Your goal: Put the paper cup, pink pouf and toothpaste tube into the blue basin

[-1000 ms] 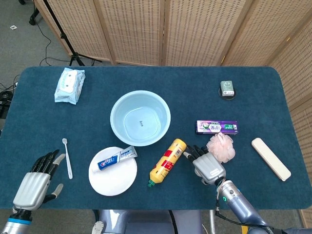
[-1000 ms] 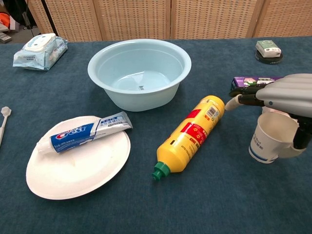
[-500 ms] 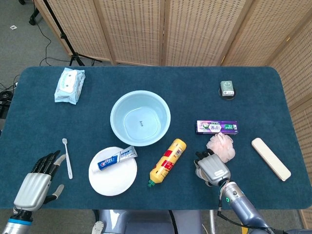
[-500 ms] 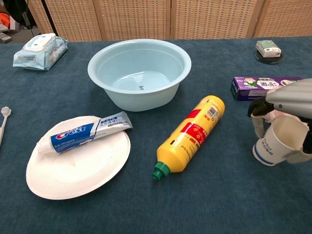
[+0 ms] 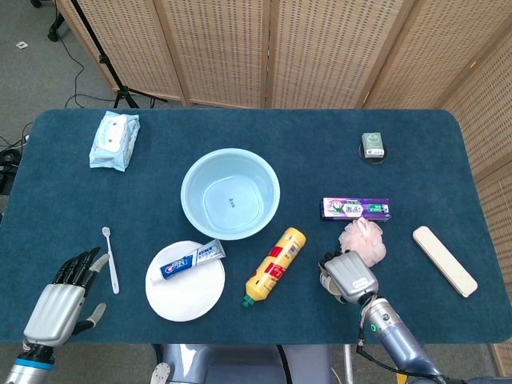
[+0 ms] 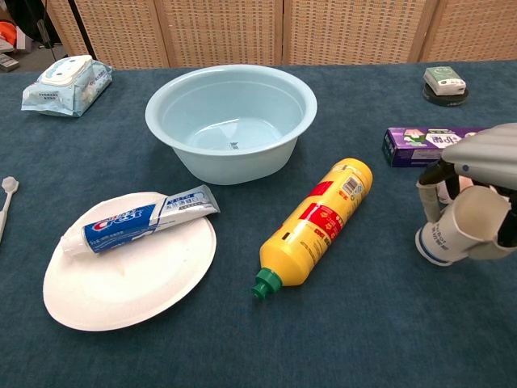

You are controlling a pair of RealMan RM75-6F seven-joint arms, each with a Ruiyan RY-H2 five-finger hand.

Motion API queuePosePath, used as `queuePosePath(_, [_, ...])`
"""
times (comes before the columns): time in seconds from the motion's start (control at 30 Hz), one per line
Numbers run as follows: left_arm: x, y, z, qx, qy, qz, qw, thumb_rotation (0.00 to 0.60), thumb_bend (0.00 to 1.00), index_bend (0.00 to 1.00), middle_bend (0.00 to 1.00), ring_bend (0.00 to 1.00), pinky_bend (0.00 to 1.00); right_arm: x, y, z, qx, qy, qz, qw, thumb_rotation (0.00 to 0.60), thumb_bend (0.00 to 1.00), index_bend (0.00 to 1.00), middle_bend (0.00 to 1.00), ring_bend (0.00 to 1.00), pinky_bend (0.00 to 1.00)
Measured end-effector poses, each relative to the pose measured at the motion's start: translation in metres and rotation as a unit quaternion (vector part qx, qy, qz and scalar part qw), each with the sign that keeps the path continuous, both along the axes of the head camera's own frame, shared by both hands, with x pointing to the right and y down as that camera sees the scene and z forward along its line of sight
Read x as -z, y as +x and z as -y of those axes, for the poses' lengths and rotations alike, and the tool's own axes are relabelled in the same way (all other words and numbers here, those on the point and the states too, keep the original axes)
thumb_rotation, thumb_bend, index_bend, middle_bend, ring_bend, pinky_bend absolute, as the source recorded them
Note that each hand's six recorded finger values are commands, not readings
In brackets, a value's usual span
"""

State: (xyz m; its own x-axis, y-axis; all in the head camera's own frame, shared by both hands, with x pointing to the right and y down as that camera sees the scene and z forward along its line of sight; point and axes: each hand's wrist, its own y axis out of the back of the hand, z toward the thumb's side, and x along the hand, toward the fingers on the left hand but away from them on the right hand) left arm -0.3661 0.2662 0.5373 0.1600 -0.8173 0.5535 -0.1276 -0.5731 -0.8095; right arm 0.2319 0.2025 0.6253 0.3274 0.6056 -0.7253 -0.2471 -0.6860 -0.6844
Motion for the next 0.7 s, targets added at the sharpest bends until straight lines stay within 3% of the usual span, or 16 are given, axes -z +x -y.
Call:
queuePosePath(0.33, [0.000, 0.000, 0.000, 0.001, 0.001, 0.001, 1.0000, 0.600, 0.33, 0.00, 0.00, 0.00, 0.11, 0.028, -0.002, 0.018, 0.005, 0.029, -0.007, 0.9995, 0.600, 0.23, 0.63, 0.36, 0.38, 0.45])
queuePosePath(0.7, [-0.001, -0.001, 0.001, 0.003, -0.002, 0.000, 1.0000, 0.600, 0.33, 0.00, 0.00, 0.00, 0.11, 0.076, -0.022, 0.046, 0.021, 0.076, -0.013, 0.9968, 0.600, 0.23, 0.63, 0.36, 0.38, 0.45])
